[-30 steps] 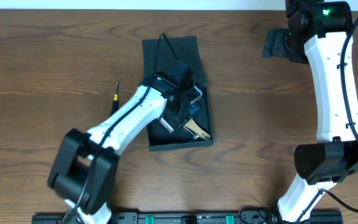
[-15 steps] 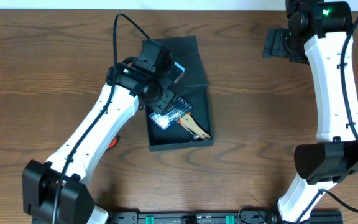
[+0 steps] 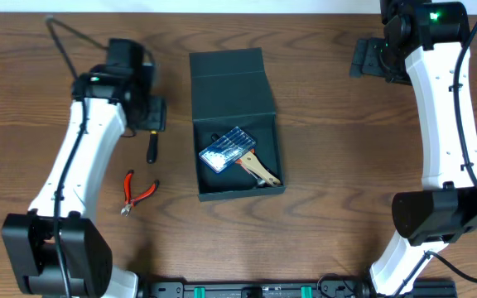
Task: Pack container
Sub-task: 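Move the left gripper to the yellow screwdriver and grasp its handle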
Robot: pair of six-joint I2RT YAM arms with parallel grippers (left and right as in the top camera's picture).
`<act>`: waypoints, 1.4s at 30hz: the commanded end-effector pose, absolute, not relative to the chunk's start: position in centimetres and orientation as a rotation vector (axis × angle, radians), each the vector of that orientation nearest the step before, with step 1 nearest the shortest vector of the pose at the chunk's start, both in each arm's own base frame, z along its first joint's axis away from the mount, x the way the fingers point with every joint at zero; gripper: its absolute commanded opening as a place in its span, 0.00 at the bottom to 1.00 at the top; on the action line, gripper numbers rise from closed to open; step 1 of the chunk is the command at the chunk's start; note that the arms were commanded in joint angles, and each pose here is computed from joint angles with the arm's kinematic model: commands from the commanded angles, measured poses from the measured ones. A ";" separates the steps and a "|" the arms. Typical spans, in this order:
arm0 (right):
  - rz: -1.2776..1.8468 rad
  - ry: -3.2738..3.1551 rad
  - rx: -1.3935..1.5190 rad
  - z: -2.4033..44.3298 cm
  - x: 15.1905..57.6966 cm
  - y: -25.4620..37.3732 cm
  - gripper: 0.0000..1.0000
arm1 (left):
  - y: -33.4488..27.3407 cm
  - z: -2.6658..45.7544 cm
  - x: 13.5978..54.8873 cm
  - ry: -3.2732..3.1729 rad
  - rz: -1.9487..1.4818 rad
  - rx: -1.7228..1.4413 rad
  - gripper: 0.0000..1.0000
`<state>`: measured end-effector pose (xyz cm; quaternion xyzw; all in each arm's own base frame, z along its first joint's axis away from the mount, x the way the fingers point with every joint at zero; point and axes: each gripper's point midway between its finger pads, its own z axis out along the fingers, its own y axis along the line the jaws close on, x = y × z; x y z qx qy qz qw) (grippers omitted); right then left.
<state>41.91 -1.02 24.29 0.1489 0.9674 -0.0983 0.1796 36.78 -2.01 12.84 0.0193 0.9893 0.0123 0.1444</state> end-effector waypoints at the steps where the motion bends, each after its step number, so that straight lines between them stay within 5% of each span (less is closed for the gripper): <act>1: -0.288 2.710 0.451 24.9 42.0 -1.5 0.99 | -1.5 8.7 34.9 2.972 0.026 -0.024 0.76; 10: -0.288 2.710 0.451 24.9 42.0 -1.5 0.99 | -1.4 1.3 33.8 3.106 0.042 -0.018 0.82; 18: -0.288 2.710 0.451 24.9 42.0 -1.5 0.99 | -1.3 -2.8 32.8 3.213 0.054 -0.006 0.68; 22: -0.288 2.709 0.451 24.9 42.0 -1.5 0.99 | -1.3 -3.4 32.6 3.230 0.057 -0.006 0.49; 30: -0.288 2.709 0.451 24.9 42.0 -1.5 0.99 | -1.4 -1.3 34.4 3.173 0.051 -0.009 0.25; 42: -0.288 2.710 0.451 24.9 42.0 -1.5 0.99 | -0.9 10.7 39.3 2.816 0.077 -0.027 0.25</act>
